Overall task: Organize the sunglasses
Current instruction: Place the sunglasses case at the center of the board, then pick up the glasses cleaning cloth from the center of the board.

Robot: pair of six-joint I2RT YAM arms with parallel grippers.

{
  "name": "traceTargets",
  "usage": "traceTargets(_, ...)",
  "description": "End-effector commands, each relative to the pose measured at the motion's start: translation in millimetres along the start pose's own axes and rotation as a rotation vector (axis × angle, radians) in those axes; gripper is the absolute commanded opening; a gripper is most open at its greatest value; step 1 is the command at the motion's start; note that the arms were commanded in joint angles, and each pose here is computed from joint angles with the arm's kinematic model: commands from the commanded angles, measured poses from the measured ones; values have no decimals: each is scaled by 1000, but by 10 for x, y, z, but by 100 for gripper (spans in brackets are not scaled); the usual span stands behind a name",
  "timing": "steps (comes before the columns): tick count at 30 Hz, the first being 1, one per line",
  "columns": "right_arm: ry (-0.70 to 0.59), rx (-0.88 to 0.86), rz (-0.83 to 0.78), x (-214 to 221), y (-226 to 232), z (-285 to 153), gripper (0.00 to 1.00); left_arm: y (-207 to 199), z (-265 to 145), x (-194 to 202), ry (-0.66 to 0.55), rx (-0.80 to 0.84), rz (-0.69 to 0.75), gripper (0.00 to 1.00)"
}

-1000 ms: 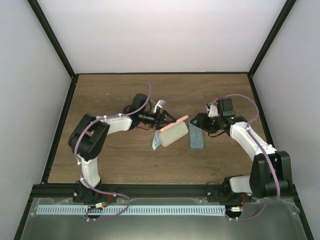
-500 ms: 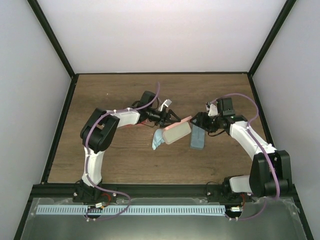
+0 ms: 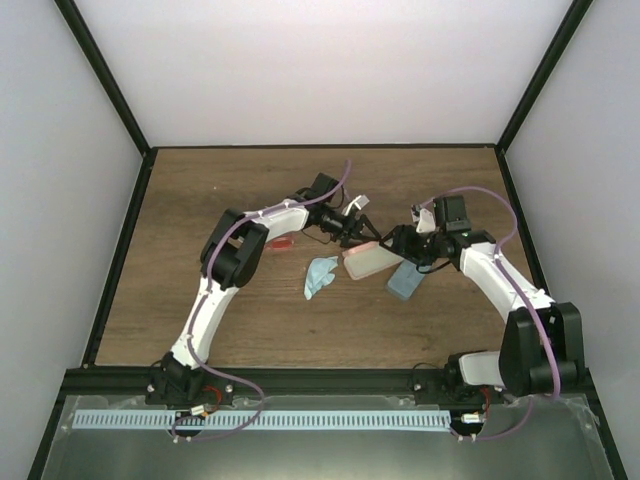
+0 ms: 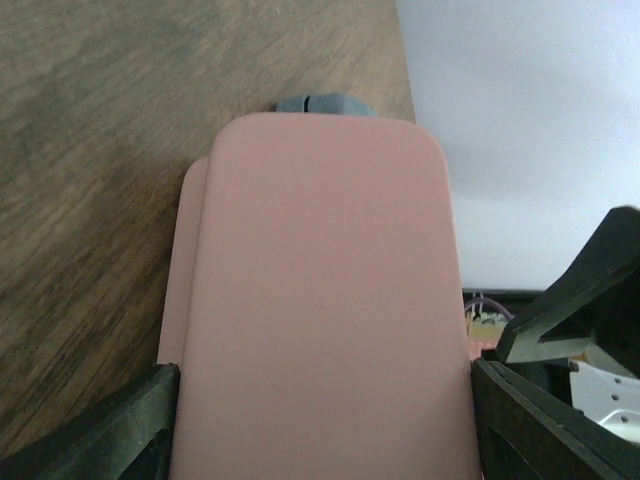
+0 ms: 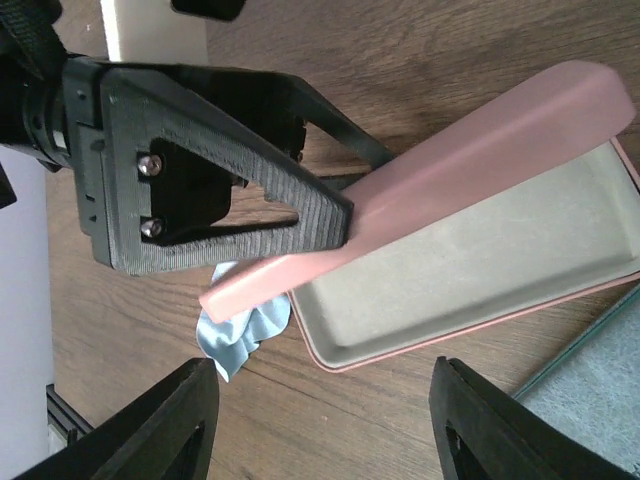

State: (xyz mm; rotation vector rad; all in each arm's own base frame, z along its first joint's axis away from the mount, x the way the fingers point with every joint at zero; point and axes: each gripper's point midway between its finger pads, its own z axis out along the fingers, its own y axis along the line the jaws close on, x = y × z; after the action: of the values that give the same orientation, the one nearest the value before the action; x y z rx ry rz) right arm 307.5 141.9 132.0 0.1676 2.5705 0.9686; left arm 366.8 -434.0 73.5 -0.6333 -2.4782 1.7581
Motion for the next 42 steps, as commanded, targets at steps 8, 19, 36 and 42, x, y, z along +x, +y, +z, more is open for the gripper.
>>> traceTargets(8, -20, -42, -35, -72, 113, -49, 60, 252, -157, 237, 18, -209, 30, 100)
traceTargets(19, -1, -28, -37, -54, 49, 20, 61, -199, -463, -105, -89, -308, 174, 100)
traceTargets(36, -12, -58, -57, -278, 216, 4, 41, -598, -1199, -463, -283, -379, 195, 85)
traceTargets(42, 18, -101, -57, -223, 282, 40, 1, -642, -1187, -344, -339, -391, 146, 50)
